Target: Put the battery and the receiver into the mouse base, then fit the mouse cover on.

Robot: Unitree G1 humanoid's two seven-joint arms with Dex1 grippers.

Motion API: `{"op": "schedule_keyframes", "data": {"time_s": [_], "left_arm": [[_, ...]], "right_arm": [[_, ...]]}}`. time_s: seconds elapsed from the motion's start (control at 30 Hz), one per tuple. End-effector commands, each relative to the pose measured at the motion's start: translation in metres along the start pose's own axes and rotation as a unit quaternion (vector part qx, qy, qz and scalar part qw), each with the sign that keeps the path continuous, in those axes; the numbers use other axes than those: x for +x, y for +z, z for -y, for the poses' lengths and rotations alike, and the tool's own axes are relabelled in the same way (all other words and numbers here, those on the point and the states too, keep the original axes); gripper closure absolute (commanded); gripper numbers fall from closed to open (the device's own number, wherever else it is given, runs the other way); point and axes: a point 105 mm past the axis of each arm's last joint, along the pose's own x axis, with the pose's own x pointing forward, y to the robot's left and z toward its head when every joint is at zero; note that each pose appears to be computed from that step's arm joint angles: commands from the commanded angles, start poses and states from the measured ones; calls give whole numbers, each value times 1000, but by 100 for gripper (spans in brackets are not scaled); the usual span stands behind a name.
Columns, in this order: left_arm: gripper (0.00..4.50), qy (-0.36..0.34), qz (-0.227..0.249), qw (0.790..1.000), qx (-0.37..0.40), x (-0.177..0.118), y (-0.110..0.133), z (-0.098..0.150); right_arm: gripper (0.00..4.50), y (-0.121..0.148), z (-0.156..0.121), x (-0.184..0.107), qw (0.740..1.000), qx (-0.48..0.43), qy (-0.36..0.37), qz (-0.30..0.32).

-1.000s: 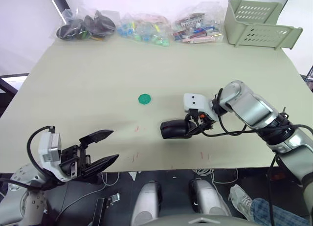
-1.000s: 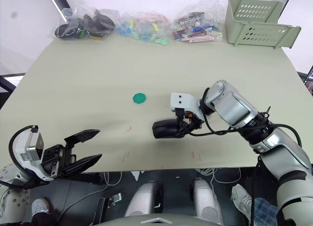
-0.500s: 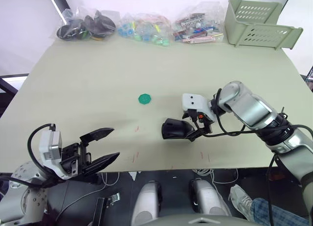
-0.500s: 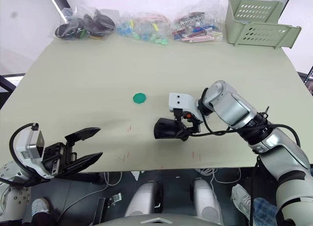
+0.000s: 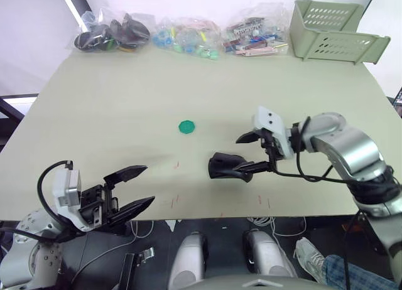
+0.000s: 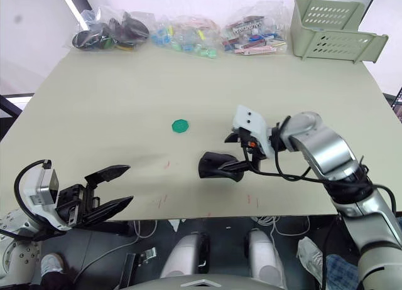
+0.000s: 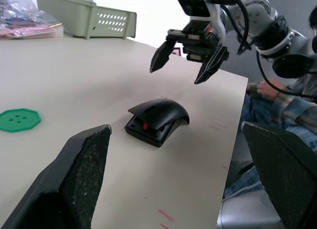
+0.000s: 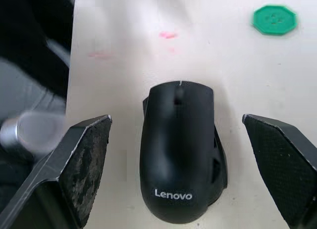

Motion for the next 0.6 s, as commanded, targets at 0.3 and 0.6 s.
{"op": "schedule_keyframes", "data": {"time_s": [0.3,0.6], "left_arm": [[0,-23,3,1000,15,6,8,-3],[0,-34,-3,999,18,6,11,-4]], "right_arm": [[5,-26,-13,-9,993,19,-33,108],[5,-46,-3,6,995,1,-50,84]]}}
